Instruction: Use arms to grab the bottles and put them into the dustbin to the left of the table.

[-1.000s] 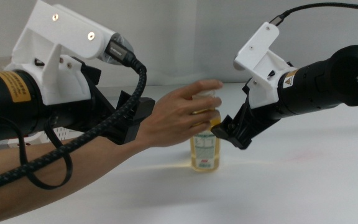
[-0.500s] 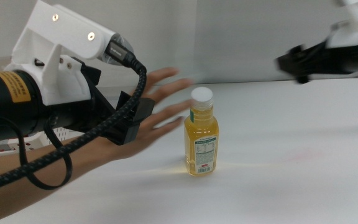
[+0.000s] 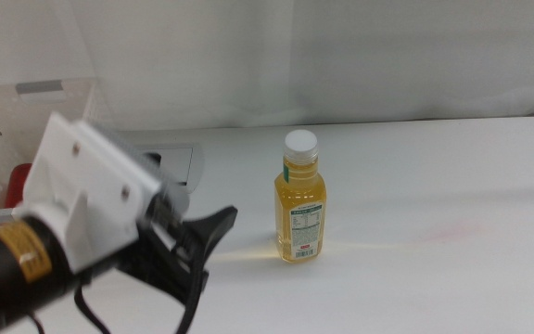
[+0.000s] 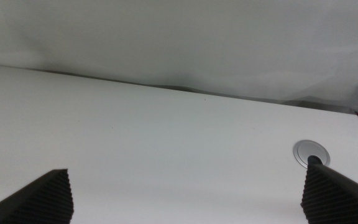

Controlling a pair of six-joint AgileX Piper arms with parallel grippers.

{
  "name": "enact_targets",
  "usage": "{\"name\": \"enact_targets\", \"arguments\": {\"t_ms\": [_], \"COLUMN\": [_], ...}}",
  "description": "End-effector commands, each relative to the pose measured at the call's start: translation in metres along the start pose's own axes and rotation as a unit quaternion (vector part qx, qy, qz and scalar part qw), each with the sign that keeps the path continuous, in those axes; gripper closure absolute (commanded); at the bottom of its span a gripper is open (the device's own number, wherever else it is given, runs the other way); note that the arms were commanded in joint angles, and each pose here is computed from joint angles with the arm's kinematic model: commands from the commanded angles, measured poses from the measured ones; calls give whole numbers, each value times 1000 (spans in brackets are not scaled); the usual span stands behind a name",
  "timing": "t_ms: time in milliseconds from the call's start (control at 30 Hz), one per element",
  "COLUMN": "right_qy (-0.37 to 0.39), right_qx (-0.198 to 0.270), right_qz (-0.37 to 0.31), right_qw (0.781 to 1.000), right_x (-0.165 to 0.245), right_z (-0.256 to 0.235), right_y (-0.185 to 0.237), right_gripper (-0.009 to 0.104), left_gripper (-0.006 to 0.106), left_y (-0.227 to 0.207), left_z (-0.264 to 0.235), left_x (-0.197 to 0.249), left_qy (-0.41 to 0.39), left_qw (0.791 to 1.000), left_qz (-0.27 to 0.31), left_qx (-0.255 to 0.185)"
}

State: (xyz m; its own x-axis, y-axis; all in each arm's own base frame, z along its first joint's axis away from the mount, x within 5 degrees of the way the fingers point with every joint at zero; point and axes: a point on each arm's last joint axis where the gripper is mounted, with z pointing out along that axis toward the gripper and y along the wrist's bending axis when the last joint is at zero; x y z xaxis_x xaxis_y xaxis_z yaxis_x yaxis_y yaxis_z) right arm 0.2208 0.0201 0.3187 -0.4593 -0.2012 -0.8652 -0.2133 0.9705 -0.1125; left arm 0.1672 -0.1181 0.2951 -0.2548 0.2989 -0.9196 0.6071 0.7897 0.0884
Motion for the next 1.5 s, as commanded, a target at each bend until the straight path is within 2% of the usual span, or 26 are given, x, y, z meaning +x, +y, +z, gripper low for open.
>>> {"name": "enact_targets", "arguments": {"t_ms": [0,200,500,667,833,967,1167,1333,1467], "right_qy": [-11,-11,-22,-22,-22,-22,-23,-23,-24], "right_qx": [9,11,15,15,15,16,16,16,16], "right_qz": [-5,0,1,1,1,1,1,1,1], "right_qw": [1000,1000,1000,1000,1000,1000,1000,1000,1000], "right_x": [9,26,25,25,25,25,25,25,25], "right_z": [-11,-16,-16,-16,-16,-16,-16,-16,-16], "right_y": [0,4,3,3,3,3,3,3,3], "right_gripper": [-5,-5,-5,-5,-5,-5,-5,-5,-5], "left_gripper": [14,14,14,14,14,14,14,14,14], "left_y": [-5,-15,-17,-19,-21,-23,-25,-32,-34], "left_z": [-2,0,9,32,64,87,118,144,165], "left_x": [9,43,81,97,110,123,127,123,119], "left_qy": [-39,-63,-85,-64,-91,-69,-70,-75,-75], "left_qw": [999,997,996,997,994,994,993,993,993], "left_qz": [-2,-37,-36,-48,-66,-87,-94,-82,-82], "left_qx": [5,20,11,9,3,5,5,38,47]}}
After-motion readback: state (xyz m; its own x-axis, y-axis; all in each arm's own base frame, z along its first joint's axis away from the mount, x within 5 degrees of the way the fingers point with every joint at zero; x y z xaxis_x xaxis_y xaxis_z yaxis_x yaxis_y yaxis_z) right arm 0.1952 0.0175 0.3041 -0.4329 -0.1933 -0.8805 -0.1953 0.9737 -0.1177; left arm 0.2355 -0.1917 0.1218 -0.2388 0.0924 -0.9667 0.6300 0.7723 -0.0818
